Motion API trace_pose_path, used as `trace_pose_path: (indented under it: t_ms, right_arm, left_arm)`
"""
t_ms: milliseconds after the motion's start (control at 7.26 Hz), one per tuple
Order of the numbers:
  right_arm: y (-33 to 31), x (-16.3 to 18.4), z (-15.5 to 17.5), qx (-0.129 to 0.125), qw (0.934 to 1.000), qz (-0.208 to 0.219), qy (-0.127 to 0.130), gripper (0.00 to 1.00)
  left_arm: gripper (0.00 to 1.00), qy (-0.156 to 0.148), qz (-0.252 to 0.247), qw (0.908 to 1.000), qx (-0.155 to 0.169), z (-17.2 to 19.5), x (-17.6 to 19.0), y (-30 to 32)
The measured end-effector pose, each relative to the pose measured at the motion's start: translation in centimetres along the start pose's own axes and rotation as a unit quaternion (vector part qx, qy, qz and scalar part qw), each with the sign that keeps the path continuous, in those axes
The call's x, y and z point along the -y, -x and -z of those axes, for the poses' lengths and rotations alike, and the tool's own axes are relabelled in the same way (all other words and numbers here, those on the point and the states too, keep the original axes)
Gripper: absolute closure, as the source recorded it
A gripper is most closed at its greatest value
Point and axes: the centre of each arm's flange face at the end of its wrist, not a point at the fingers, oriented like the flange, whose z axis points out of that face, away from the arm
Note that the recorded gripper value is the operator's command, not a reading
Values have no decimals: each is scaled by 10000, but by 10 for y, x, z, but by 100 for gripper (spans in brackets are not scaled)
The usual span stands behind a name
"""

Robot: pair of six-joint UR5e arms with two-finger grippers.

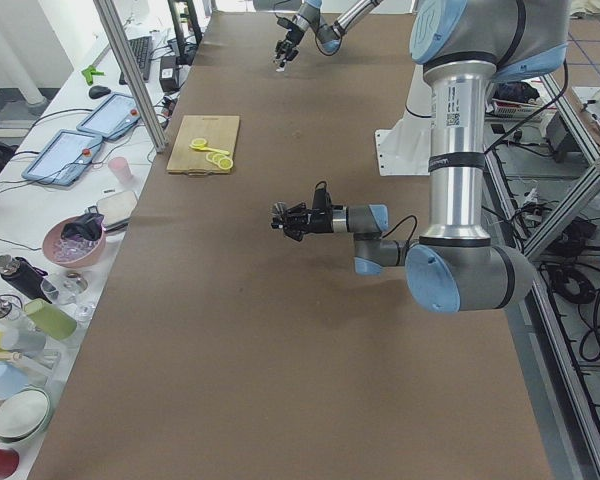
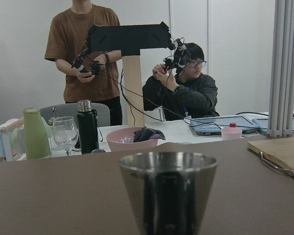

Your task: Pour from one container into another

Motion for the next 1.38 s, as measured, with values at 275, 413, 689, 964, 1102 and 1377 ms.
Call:
trace_pose_path:
  t_ms: [275,413,689,964,1102,1377]
  right_arm:
    - [2,-3,-3,24,10000,1,70,100]
    - [2,-3,-4,28,10000,7,87,100]
    - [4,-4,-5,45,9999,32,117,100]
    - [7,-6,-8,62,9997,156,160,100]
    - [8,-7,-9,58,9996,198,171,98]
    - [9,-7,-10,63,9995,247,176,56]
  left_arm:
    - [100,65,55,9999,105,-4,-11,5]
    - [100,93,50,9998,162,-6,-14,5]
    - [100,94,56,9995,308,-11,-19,5]
    - [100,-65,-5,9989,462,-19,-28,2]
    - [100,-126,-8,9987,497,-24,-32,-4]
    - [100,-194,-3,9984,532,-31,-37,-14]
